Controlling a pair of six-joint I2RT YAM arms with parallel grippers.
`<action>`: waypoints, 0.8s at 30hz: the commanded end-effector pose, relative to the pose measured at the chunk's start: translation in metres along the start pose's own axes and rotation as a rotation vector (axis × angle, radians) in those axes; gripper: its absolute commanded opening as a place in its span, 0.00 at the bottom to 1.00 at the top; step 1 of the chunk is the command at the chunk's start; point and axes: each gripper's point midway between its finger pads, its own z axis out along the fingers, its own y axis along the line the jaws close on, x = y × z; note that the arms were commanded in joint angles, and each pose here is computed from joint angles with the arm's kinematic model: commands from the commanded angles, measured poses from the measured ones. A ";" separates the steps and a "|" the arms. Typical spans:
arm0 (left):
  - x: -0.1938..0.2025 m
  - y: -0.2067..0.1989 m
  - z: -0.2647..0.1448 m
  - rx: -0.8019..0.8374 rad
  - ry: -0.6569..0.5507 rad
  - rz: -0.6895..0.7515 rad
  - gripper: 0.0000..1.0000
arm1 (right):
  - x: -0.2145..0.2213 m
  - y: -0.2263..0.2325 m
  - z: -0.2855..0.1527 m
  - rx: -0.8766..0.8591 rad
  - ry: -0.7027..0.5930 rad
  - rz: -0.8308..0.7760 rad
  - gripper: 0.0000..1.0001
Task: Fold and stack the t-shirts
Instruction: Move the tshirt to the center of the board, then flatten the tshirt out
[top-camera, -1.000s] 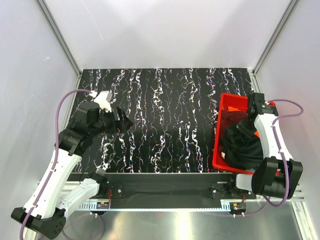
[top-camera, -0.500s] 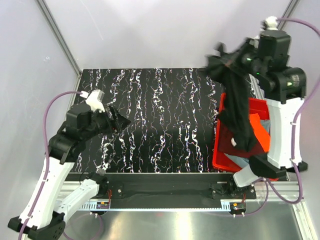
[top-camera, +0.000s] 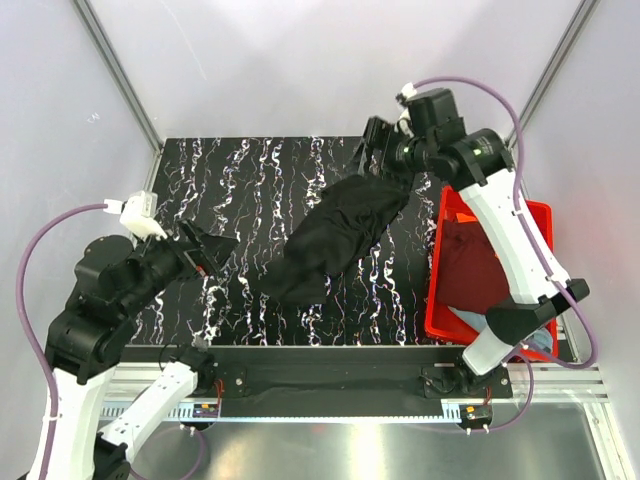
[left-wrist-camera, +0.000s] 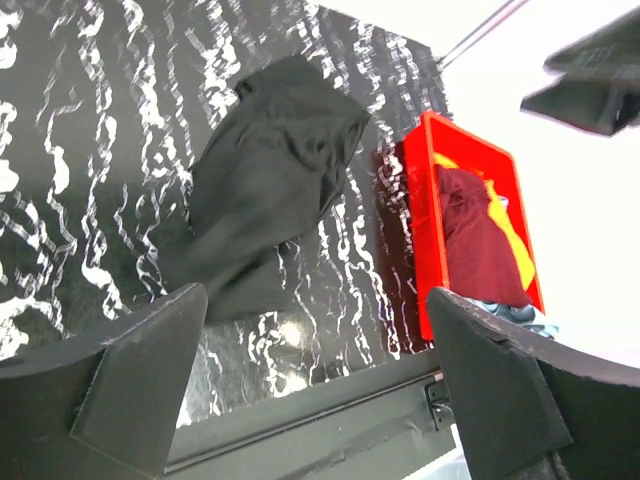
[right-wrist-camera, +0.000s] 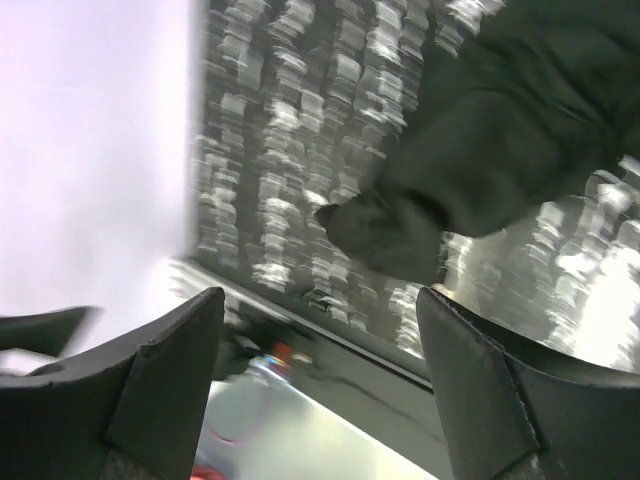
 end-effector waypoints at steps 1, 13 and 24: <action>0.009 0.018 0.015 -0.099 0.045 -0.057 0.99 | 0.038 -0.068 0.006 0.246 0.119 -0.088 0.85; 0.058 0.057 0.181 -0.211 0.319 -0.088 0.89 | 0.013 -0.197 0.098 0.417 -0.128 0.125 0.60; 0.126 0.158 0.295 -0.405 0.627 0.036 0.84 | -0.064 -0.279 0.210 0.496 -0.101 0.159 0.77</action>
